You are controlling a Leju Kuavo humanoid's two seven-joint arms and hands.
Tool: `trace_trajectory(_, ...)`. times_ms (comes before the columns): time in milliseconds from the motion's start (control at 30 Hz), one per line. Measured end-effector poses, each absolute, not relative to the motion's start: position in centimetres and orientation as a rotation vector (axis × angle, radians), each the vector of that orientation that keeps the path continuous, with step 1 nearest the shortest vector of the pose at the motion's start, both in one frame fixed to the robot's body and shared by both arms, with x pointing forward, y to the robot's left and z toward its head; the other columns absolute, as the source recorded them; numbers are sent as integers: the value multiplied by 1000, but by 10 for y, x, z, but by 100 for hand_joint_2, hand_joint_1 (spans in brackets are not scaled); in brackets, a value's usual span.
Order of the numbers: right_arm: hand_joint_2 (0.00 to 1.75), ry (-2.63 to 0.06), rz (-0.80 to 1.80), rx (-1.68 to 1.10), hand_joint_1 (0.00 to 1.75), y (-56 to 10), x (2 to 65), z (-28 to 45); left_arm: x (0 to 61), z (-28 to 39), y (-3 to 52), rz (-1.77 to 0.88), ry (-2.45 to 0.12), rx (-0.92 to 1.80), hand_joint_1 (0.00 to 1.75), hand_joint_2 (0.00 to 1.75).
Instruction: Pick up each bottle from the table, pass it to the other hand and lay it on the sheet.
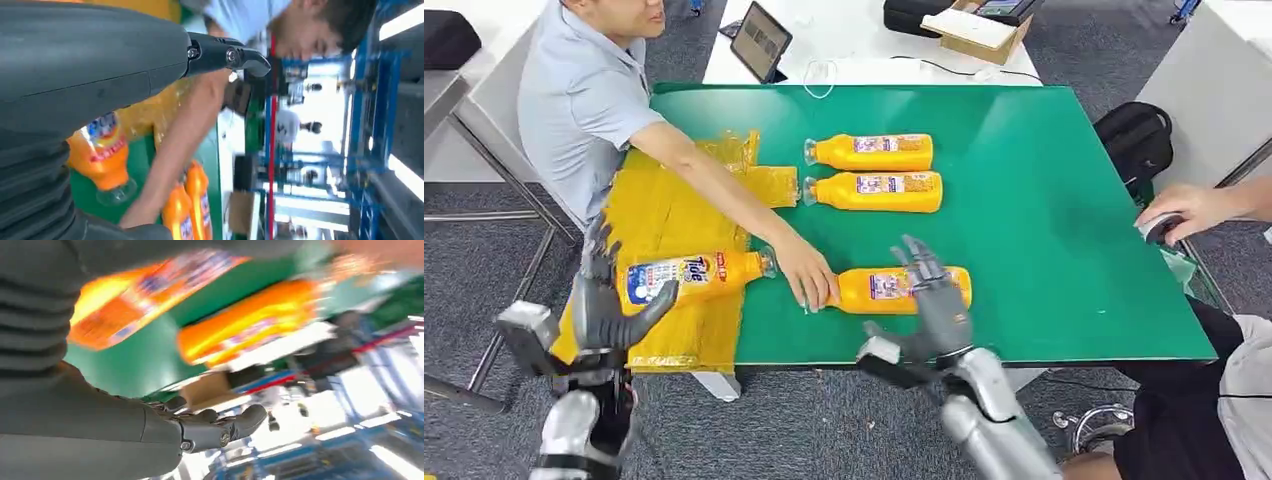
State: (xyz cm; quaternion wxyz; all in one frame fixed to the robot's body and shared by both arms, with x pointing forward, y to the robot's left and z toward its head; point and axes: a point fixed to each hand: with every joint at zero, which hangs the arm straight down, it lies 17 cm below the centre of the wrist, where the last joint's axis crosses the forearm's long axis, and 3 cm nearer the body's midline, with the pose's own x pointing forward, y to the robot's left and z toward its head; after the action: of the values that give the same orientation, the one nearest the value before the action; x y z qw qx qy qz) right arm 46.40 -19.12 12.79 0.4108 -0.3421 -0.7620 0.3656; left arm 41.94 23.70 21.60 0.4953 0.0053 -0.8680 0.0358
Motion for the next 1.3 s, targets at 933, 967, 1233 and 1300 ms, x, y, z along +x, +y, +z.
trace_trajectory(933,0,-1491,1104,-792,0,-240,528,47,402,245,208,46,-2164,95,0,175)
trace_trajectory(967,0,-1486,1105,-791,0,-241,528,45,402,245,207,45,-2165,94,0,175)
trace_trajectory(1233,0,-1465,1111,-782,0,-242,527,38,403,246,207,46,-2168,94,0,175)
trace_trajectory(1300,0,-1462,1111,-779,0,-242,526,36,403,246,207,46,-2168,94,0,175)
